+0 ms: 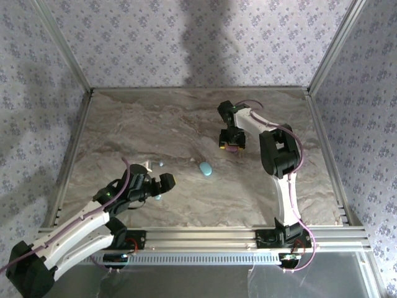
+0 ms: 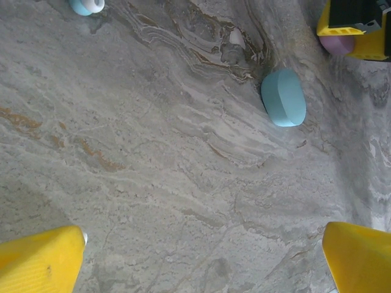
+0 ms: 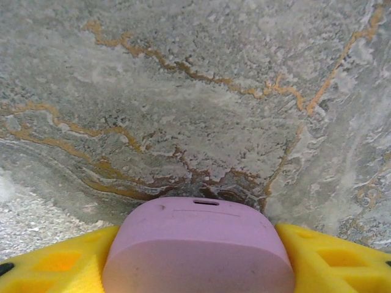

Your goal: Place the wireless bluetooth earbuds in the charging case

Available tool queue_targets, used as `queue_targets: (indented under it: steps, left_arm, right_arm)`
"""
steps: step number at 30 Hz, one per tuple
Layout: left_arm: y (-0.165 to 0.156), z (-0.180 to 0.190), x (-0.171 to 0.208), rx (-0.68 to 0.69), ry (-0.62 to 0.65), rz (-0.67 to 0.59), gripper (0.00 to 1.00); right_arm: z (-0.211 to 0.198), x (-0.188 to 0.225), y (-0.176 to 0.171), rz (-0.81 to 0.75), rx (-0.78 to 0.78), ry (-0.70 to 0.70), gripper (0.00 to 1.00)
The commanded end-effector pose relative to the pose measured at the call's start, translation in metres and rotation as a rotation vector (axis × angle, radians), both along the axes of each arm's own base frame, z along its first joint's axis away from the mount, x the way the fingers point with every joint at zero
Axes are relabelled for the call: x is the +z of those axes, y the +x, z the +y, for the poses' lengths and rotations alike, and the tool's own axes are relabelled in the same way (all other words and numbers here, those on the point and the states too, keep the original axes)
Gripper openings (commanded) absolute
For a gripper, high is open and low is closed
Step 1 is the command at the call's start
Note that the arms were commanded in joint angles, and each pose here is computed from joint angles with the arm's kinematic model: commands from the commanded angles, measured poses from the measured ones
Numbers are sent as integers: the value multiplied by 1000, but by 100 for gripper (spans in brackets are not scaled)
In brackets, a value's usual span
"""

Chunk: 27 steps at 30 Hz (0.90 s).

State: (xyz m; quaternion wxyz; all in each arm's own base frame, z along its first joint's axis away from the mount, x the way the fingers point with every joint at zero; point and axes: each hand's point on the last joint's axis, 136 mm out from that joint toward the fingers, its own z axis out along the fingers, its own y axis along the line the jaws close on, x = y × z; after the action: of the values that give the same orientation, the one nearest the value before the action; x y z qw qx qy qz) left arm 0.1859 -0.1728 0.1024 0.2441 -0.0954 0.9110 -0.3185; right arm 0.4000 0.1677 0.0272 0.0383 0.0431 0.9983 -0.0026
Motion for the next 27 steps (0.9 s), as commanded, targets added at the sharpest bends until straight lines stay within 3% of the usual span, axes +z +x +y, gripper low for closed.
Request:
queue_targets:
  steps: [1,8,14,27]
  left_arm:
    - [3,-4,15,-19,-6,-16,100]
    - [0,-2,32,-46,22,-25,100]
    - [-4,0,62,-89,23,-80,100]
    - [-13,7,83,-85,-14,-126,100]
  right_arm:
    - [-2,-2,0,18,22,-11,69]
    - [-3,35,-11,-32,39,26,84]
    - [-2,86,-42,-115,64,67,100]
    - [-7,156,-120,-264,193,232,100]
